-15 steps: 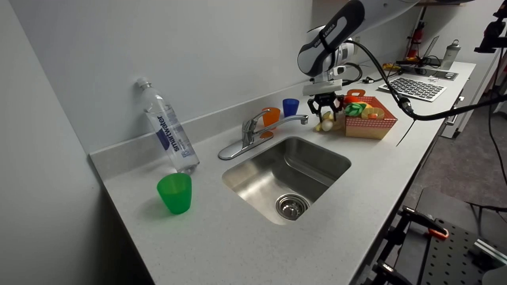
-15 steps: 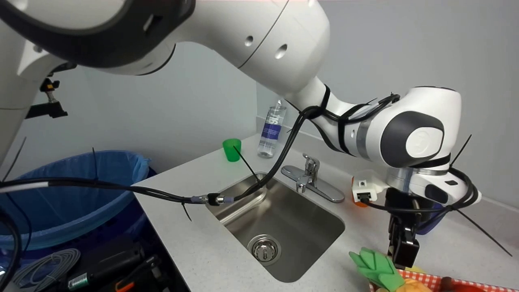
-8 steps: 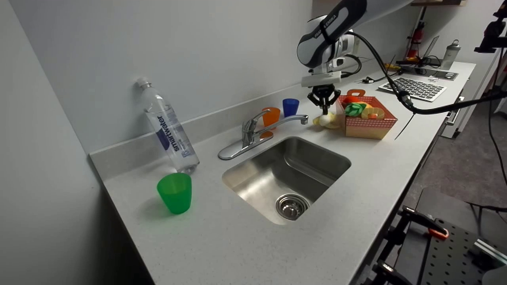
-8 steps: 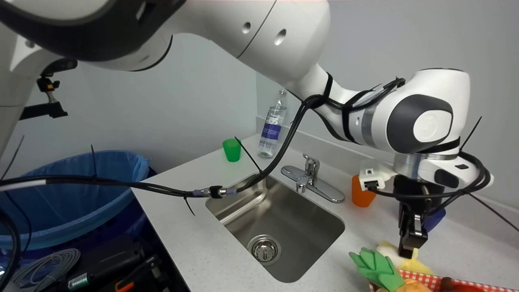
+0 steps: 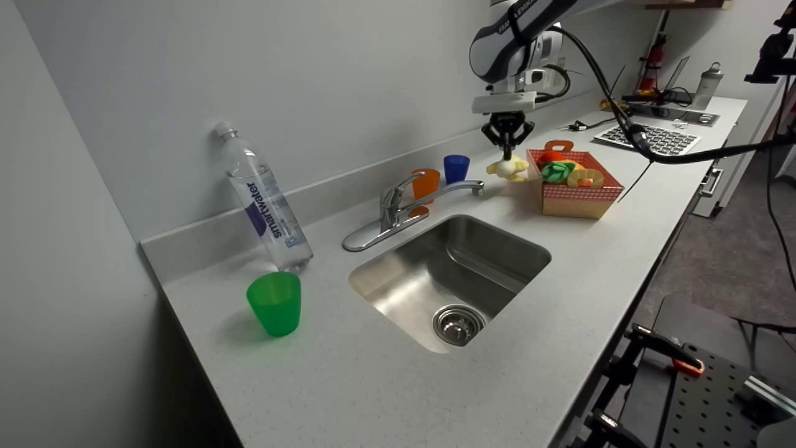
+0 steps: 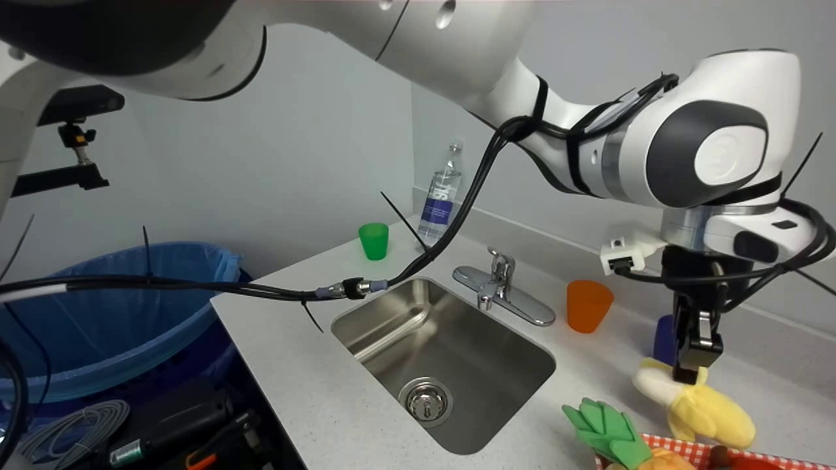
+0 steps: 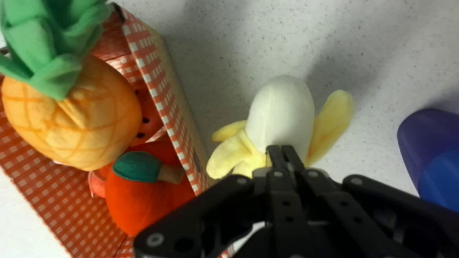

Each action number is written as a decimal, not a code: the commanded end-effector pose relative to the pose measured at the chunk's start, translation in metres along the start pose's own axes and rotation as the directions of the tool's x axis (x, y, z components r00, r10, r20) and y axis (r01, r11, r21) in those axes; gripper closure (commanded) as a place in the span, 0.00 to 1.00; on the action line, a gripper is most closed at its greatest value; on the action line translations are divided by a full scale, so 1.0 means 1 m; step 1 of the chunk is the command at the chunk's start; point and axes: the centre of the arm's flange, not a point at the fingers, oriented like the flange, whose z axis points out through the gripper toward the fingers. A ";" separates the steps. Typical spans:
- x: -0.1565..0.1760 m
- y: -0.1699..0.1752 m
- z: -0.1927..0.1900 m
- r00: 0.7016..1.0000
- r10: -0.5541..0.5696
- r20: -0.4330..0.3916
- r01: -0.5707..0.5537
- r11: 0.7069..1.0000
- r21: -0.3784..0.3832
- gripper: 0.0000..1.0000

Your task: Pick up the orange plush toy from the countertop and put it in the basket.

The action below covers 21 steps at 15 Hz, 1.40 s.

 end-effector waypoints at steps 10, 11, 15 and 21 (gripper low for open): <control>0.062 0.079 -0.072 0.942 0.335 0.029 -0.336 0.938 0.083 0.99; 0.067 0.089 -0.068 0.923 0.382 0.033 -0.384 0.921 0.062 0.99; 0.077 0.122 -0.048 0.841 0.538 0.058 -0.538 0.843 -0.019 0.99; 0.082 0.154 0.004 0.750 0.654 0.099 -0.637 0.754 -0.157 0.99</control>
